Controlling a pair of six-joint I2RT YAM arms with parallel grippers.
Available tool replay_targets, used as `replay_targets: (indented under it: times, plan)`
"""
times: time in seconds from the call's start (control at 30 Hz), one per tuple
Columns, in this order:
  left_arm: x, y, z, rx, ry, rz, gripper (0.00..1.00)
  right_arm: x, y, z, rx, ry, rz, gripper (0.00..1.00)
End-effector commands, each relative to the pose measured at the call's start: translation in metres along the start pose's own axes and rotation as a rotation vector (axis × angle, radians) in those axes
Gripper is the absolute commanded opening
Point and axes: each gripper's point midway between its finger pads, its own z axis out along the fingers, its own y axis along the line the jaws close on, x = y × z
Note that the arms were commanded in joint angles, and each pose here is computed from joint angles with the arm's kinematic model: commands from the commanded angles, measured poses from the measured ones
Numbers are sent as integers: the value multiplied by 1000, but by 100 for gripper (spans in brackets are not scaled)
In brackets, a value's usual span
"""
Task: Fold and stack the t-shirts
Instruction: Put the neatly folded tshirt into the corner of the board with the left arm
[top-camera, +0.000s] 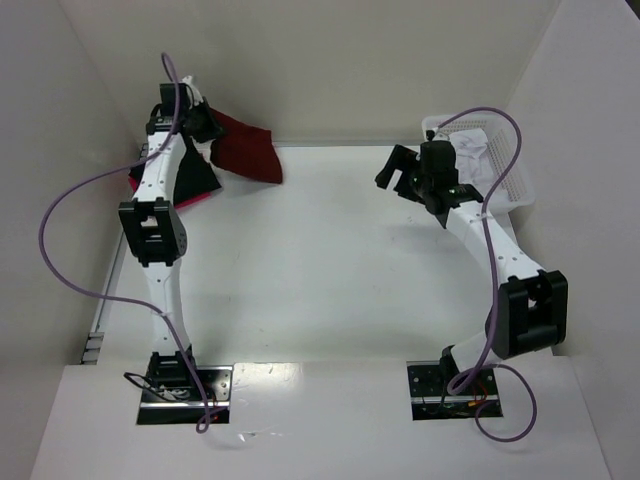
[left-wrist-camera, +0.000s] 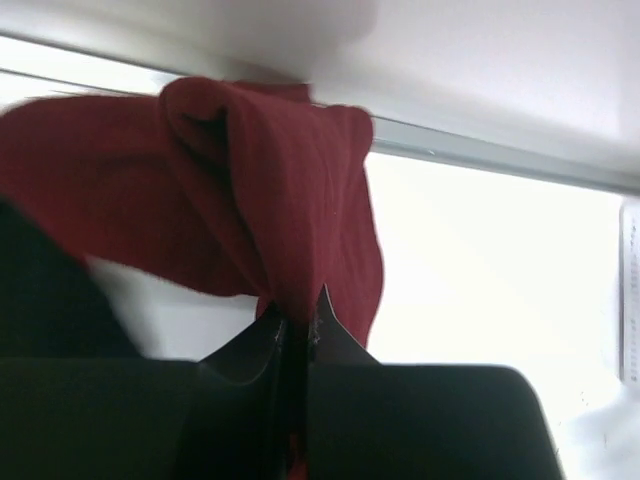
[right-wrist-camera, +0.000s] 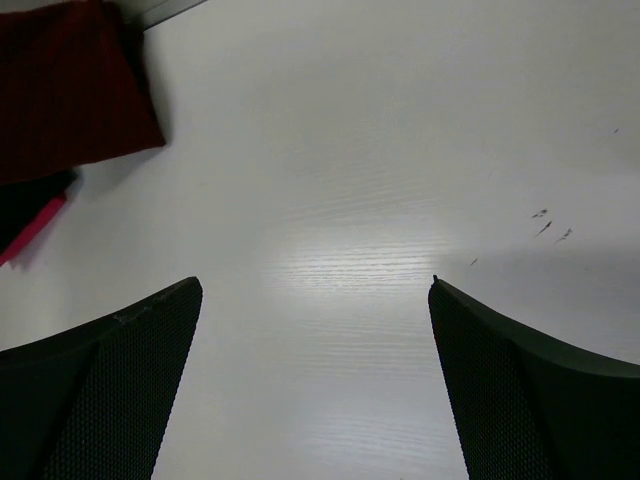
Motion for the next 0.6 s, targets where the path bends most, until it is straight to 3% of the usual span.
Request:
replay_targets:
  times: [0.0,0.3,0.57]
  plan:
    - [-9,22,-13,-35,11,-9,0,-24,5,-26,-10,-74,11,100]
    - [-69,75,-72,-85,-110,-51,0,-6,-4,-29,1,-38,11,100]
    - [-83,103,-98,-131,-137,-76,0,-1,-5,-33,-5,-31,11,100]
